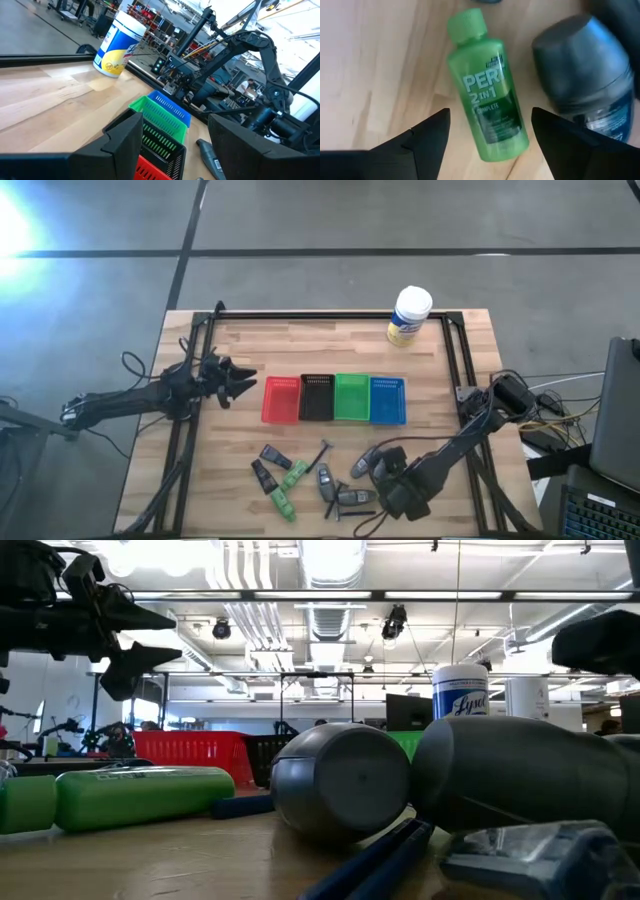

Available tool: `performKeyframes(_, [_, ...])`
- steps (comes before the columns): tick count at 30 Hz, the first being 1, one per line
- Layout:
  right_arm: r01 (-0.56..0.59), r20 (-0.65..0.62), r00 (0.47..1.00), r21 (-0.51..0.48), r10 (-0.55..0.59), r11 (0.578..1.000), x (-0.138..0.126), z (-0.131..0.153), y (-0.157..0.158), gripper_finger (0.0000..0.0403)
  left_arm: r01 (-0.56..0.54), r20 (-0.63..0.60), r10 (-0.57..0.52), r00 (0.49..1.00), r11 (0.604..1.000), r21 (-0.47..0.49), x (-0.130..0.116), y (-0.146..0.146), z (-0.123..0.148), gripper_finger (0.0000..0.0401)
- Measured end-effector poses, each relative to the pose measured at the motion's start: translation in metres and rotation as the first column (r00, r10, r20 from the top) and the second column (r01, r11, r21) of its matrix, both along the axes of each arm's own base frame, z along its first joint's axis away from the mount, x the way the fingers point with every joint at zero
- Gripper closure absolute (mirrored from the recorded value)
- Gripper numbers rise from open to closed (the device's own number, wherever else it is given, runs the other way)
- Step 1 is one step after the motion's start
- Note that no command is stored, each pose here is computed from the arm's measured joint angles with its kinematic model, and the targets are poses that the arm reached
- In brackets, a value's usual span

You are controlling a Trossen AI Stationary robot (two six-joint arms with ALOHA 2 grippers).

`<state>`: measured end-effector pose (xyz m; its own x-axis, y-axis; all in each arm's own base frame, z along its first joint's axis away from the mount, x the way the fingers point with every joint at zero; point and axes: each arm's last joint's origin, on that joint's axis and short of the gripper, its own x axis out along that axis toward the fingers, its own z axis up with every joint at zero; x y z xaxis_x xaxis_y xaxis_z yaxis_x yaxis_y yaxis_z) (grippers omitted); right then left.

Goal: Pick & Place Travel size toiletries
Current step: Put the green shampoo into the blue basket

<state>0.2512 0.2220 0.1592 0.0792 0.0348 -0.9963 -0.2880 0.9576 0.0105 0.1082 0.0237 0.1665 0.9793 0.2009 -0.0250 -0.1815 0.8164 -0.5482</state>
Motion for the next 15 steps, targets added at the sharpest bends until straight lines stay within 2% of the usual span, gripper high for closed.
performKeyframes(6, [-0.016,0.059,0.998,0.051,0.013,0.999,0.001,-0.014,0.001,0.0158,0.000,0.000,0.000,1.000,1.000,0.000,0.000,0.000,0.000,0.0172])
performKeyframes(9, [0.026,0.036,0.999,0.058,-0.028,0.998,-0.001,-0.017,-0.001,0.0177,0.000,0.000,0.000,1.000,1.000,0.000,0.000,0.000,0.000,0.0172])
performKeyframes(15, [0.128,-0.047,0.991,0.115,-0.124,0.985,-0.005,-0.018,0.000,0.0250,0.000,0.000,0.000,1.000,1.000,0.000,0.000,0.000,0.000,0.0172])
